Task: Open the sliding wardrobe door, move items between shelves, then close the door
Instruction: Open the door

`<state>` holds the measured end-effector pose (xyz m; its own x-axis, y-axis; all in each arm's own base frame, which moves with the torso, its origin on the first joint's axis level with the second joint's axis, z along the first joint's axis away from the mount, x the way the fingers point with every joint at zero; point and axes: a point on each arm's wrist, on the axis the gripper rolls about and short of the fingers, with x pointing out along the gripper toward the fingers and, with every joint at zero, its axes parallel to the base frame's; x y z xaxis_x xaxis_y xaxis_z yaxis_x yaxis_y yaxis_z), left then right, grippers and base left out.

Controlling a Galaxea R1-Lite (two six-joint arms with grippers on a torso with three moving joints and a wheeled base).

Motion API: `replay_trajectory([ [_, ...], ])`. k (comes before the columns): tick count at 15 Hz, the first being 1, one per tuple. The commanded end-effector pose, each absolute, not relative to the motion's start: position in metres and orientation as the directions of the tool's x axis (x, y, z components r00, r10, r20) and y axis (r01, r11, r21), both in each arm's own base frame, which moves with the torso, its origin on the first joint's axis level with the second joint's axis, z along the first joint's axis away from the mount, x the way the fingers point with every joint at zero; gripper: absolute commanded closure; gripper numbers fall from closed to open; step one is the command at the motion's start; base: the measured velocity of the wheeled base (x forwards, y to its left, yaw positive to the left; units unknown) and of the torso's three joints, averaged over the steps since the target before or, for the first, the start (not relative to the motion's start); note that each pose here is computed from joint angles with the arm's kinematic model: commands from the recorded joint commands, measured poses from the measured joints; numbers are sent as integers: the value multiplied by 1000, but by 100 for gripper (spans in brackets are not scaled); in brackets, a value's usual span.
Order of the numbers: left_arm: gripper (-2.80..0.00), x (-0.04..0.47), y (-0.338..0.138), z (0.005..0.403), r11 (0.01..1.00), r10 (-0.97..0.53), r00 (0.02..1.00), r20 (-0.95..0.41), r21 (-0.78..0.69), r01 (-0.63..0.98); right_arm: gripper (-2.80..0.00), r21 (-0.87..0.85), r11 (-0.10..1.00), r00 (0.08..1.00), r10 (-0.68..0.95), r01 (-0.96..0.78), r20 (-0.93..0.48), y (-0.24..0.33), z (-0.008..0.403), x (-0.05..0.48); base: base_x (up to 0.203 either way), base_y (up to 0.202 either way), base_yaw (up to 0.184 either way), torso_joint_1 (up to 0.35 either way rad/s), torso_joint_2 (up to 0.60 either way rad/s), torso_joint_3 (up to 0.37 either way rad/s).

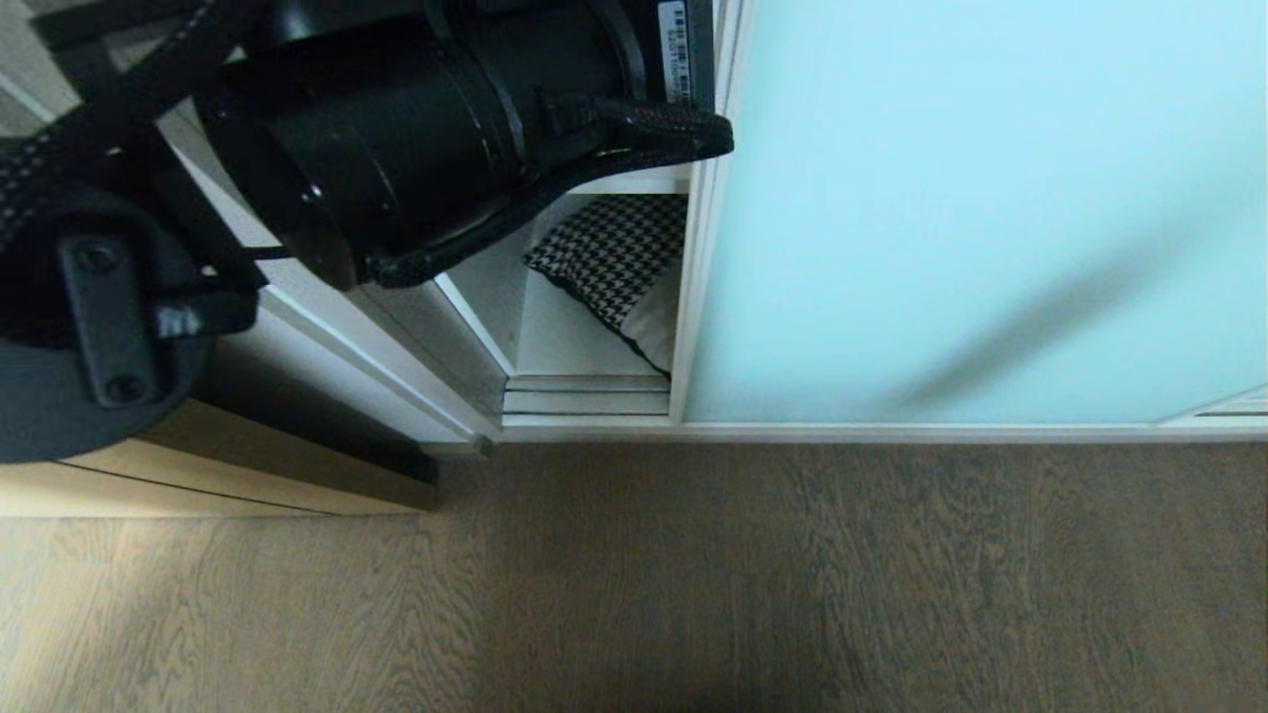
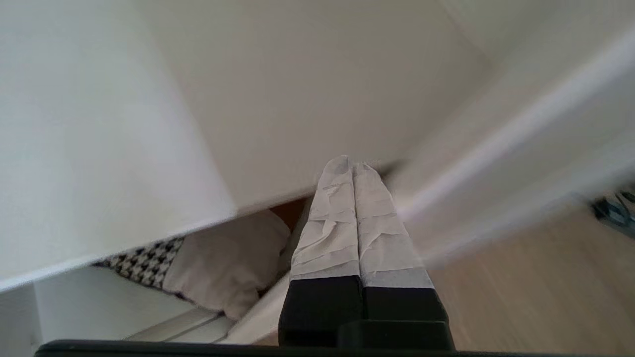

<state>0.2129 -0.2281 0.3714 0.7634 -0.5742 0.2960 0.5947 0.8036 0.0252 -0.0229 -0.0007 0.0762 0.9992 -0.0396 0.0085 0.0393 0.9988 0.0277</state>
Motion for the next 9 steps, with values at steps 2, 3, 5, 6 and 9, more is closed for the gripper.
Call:
replay_trajectory([
  [2, 0, 233, -251, 362, 801, -581, 765, 279, 30, 597, 0, 28, 999, 999, -39, 39, 8, -1, 76, -23, 0, 0, 0, 0, 0, 0],
  [3, 0, 237, -255, 362, 801, -580, 763, 285, 30, 598, 0, 28, 999, 999, -38, 38, 8, -1, 76, -23, 0, 0, 0, 0, 0, 0],
  [5, 0, 241, -264, 361, 797, -585, 758, 289, 31, 604, 0, 28, 999, 999, -38, 38, 8, -1, 76, -23, 0, 0, 0, 0, 0, 0],
  [6, 0, 244, -269, 359, 794, -588, 755, 288, 31, 607, 0, 28, 999, 999, -38, 38, 8, -1, 76, -23, 0, 0, 0, 0, 0, 0],
  [9, 0, 248, -289, 354, 778, -608, 739, 290, 31, 628, 0, 28, 999, 999, -39, 39, 7, -1, 76, -23, 0, 0, 0, 0, 0, 0],
])
